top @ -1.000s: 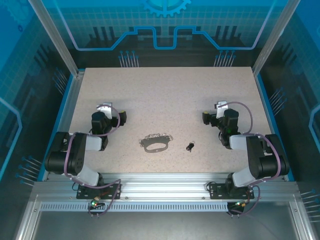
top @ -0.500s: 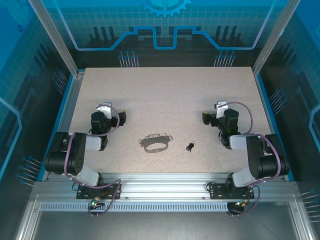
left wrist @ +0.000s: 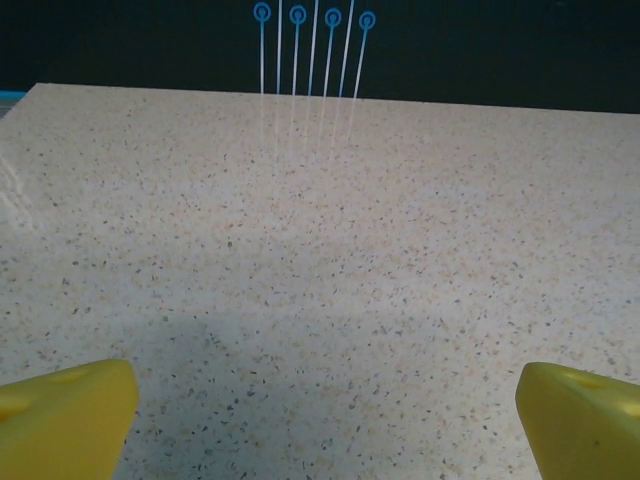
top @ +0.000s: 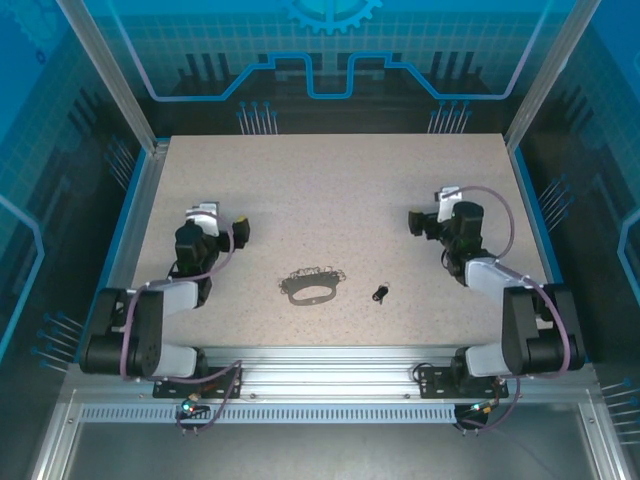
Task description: Put the keys on the keyring
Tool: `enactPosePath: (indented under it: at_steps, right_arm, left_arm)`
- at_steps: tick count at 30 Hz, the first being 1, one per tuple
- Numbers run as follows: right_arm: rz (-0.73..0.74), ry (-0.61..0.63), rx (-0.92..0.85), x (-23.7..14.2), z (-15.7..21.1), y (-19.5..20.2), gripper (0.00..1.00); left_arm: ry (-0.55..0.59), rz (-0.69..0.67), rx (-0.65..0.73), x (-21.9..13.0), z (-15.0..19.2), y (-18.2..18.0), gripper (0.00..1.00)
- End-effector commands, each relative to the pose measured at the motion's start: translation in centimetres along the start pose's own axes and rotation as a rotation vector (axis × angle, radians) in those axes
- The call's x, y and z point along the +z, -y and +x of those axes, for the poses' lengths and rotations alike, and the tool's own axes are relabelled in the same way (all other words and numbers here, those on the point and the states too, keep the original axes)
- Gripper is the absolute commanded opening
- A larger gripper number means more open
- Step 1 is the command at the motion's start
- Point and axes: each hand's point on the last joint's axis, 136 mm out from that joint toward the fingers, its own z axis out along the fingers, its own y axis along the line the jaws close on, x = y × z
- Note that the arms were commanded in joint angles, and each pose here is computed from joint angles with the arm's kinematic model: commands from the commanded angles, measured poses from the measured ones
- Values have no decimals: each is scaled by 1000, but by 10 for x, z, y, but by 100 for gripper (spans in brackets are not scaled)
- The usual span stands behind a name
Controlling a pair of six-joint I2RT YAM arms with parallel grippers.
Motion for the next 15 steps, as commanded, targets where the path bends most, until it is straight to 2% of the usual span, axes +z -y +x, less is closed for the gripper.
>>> enactPosePath:
  at_steps: [1,3,4,6,10,15]
  right_arm:
    - [164,-101,192,-14,-15,35,100]
    - [281,-184,380,-19,-13,61,100]
    - [218,-210,430,-16,-19,59,100]
    - [132,-249,467,-11,-23,48,93]
    - [51,-335,380,-20,-28,3,89]
    - [-117,-503,268,-46,-6,-78,81]
  left_arm:
    - [-18,-8,-30,-5,-20,0,99]
    - [-19,1,-44,-8,-37,6,99]
    - [-26,3,-56,-9,-46,10,99]
    - [-55,27,-85,-14,-62,22,99]
    - [-175,33,-100,-26,-74,50,99]
    - [-415,33,-193,-52,-59,89,99]
